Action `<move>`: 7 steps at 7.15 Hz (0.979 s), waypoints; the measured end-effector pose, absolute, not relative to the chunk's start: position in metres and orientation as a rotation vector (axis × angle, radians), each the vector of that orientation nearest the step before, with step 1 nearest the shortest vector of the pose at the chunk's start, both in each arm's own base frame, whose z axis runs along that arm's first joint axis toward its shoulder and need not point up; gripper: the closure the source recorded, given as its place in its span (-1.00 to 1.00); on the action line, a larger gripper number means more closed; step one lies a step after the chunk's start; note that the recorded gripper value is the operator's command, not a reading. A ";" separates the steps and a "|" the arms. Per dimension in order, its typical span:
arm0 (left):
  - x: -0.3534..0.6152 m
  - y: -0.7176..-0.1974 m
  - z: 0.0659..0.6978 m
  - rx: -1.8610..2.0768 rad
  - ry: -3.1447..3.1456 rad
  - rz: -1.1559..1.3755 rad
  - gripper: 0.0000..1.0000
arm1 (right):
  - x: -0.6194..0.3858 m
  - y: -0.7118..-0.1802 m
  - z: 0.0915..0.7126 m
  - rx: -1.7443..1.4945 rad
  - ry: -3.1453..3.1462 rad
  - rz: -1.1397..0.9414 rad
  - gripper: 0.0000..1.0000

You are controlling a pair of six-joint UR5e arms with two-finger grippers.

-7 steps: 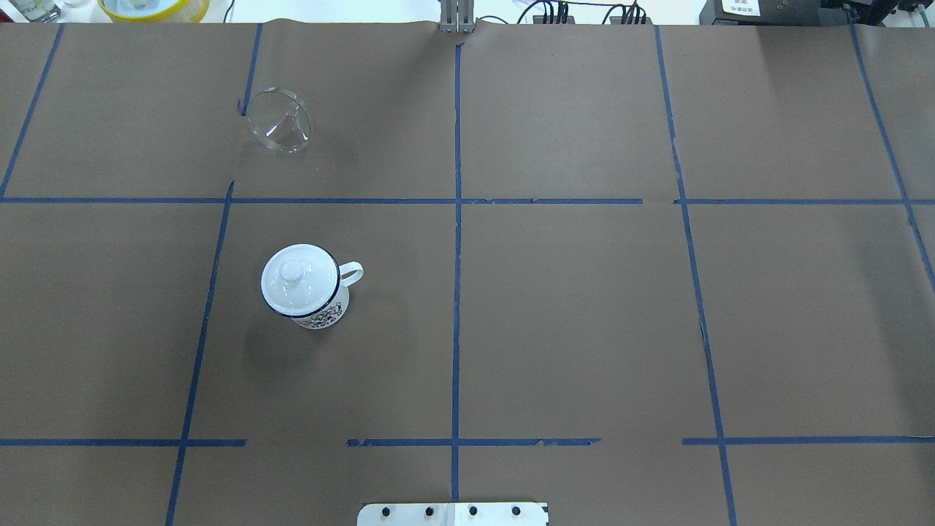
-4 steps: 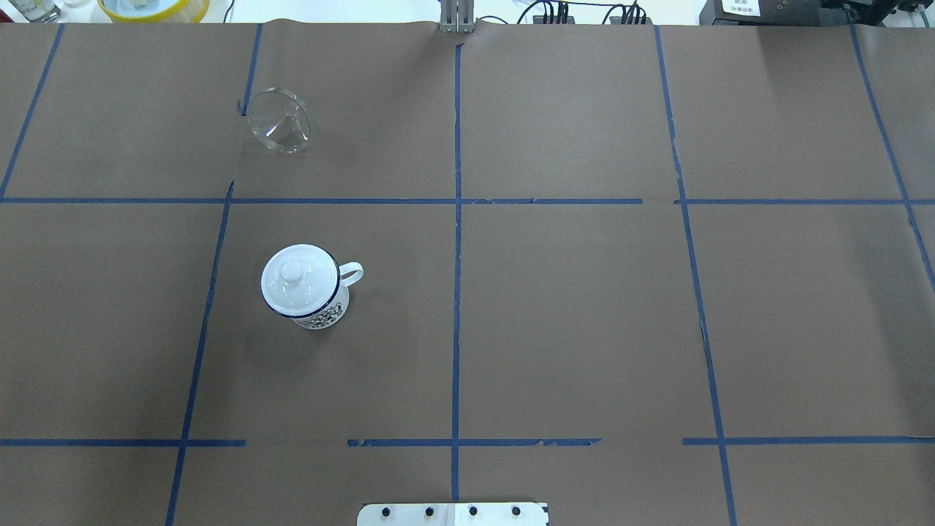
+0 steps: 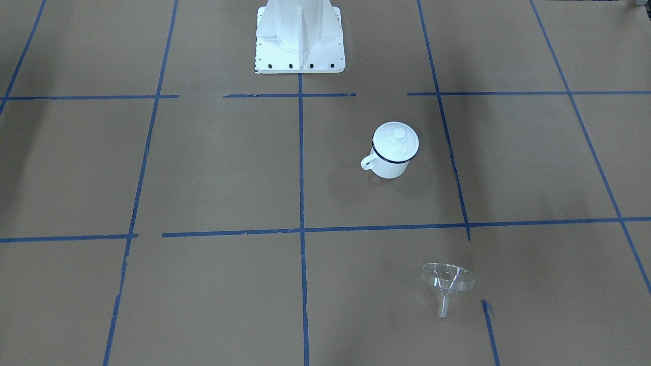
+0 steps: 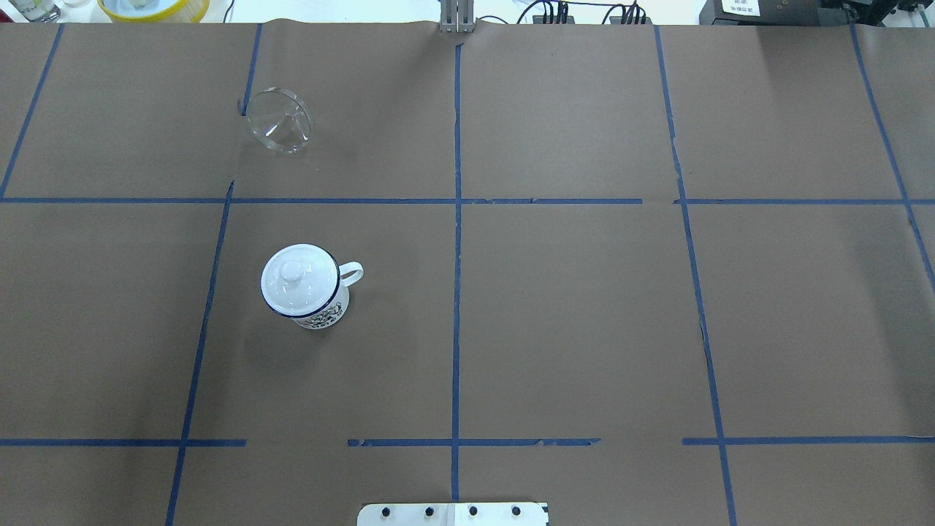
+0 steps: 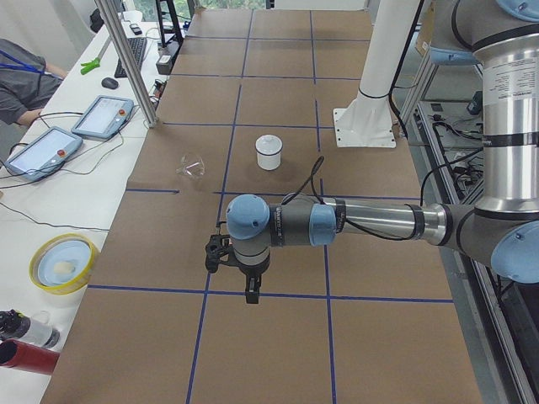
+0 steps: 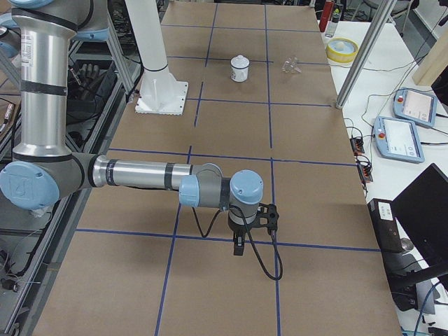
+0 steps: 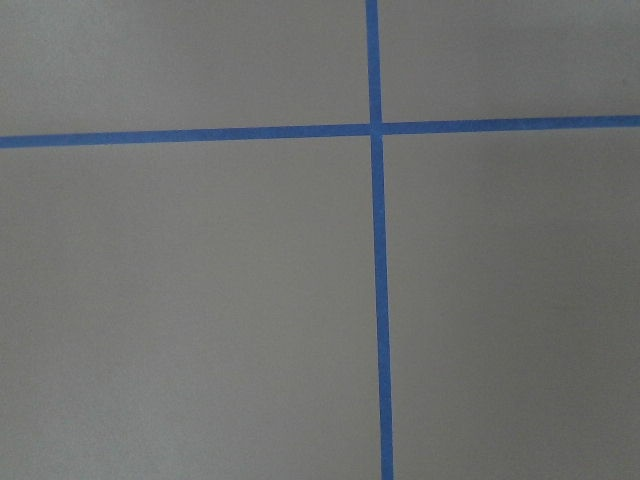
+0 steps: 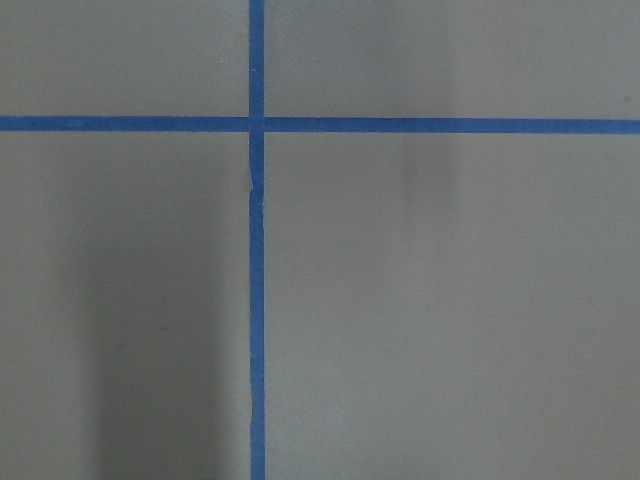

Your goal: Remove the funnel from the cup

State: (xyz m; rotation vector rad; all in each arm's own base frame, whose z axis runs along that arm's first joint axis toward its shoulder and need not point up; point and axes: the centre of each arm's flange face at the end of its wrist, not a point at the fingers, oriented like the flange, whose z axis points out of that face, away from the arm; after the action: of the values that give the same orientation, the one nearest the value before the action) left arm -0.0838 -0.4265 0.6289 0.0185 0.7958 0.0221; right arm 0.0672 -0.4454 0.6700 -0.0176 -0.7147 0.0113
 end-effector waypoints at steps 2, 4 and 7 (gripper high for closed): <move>-0.082 -0.429 0.624 0.030 0.793 0.032 -1.00 | 0.067 -0.445 0.670 -0.018 -0.715 0.011 -1.00; -0.082 -0.429 0.621 0.038 0.797 0.038 -1.00 | 0.067 -0.445 0.670 -0.018 -0.715 0.011 -1.00; -0.082 -0.430 0.619 0.046 0.797 0.049 -1.00 | 0.067 -0.445 0.670 -0.018 -0.715 0.011 -1.00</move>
State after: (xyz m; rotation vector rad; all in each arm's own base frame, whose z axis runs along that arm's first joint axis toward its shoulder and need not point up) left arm -0.0817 -0.4295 0.6185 0.0463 0.7972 0.0487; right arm 0.0671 -0.4454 0.6702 -0.0180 -0.7147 0.0114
